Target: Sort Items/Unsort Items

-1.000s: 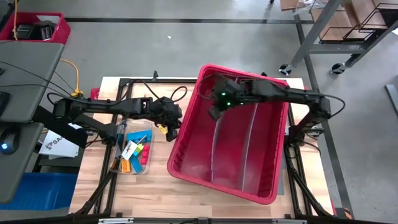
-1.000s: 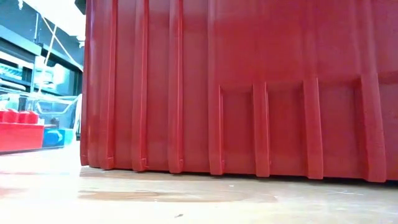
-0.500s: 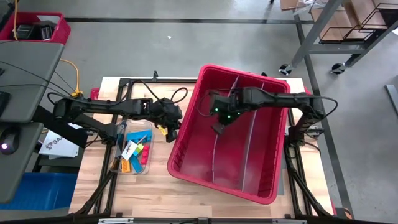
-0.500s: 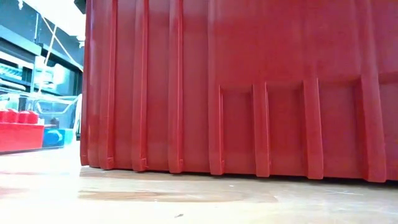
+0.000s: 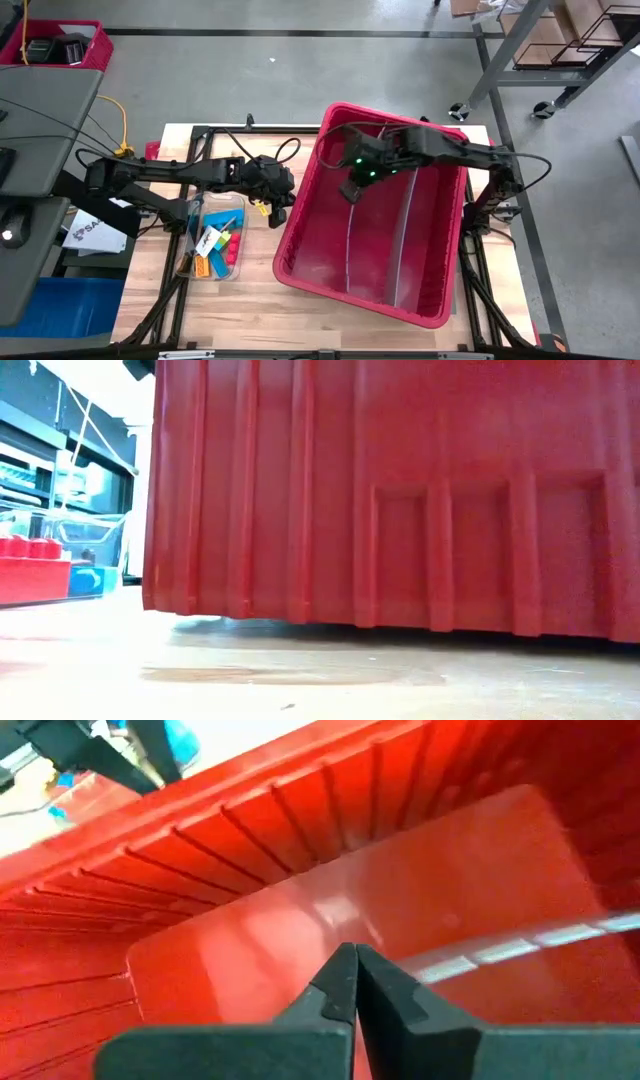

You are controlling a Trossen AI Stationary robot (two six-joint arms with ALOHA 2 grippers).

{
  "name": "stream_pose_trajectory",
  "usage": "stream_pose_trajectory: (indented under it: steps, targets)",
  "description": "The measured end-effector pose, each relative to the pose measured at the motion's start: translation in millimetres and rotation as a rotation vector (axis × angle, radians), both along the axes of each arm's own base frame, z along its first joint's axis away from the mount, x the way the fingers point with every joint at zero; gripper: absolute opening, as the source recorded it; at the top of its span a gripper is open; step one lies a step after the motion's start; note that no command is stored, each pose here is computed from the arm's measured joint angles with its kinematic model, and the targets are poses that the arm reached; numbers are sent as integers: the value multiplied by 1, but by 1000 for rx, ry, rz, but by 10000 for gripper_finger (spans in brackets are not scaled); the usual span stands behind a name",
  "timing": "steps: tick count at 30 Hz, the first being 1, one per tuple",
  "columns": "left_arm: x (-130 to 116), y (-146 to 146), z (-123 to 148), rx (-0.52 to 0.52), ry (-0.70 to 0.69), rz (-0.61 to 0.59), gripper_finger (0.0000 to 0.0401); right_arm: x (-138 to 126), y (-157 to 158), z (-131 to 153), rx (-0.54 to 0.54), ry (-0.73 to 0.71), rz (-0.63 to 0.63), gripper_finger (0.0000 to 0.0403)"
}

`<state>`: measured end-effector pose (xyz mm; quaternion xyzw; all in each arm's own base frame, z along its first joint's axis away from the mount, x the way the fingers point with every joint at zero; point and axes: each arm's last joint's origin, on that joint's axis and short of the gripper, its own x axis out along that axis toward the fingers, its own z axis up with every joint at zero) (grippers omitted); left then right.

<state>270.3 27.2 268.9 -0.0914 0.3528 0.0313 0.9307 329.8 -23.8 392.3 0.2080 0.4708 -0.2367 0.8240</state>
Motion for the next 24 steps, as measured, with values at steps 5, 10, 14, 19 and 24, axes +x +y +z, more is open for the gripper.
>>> stream_pose_trajectory:
  steps: [5, 10, 14, 19, 24]
  targets:
    - [-1, 2, 19, -29, -6, -33, 0, -12, 18, 13, 19, 37, -2, 0]
    - [-9, 6, 13, -43, 98, 27, 0, -15, 42, 7, 64, 108, 163, 0]
    - [-17, 8, 6, -9, 213, 123, 0, -20, 57, 4, -2, 176, 303, 0]
    - [-20, 14, 15, 8, 240, 202, 0, -27, 67, 2, -48, 243, 434, 0]
    - [-14, 30, 64, 76, 74, 184, 0, -27, 72, 2, 87, 224, 378, 0]
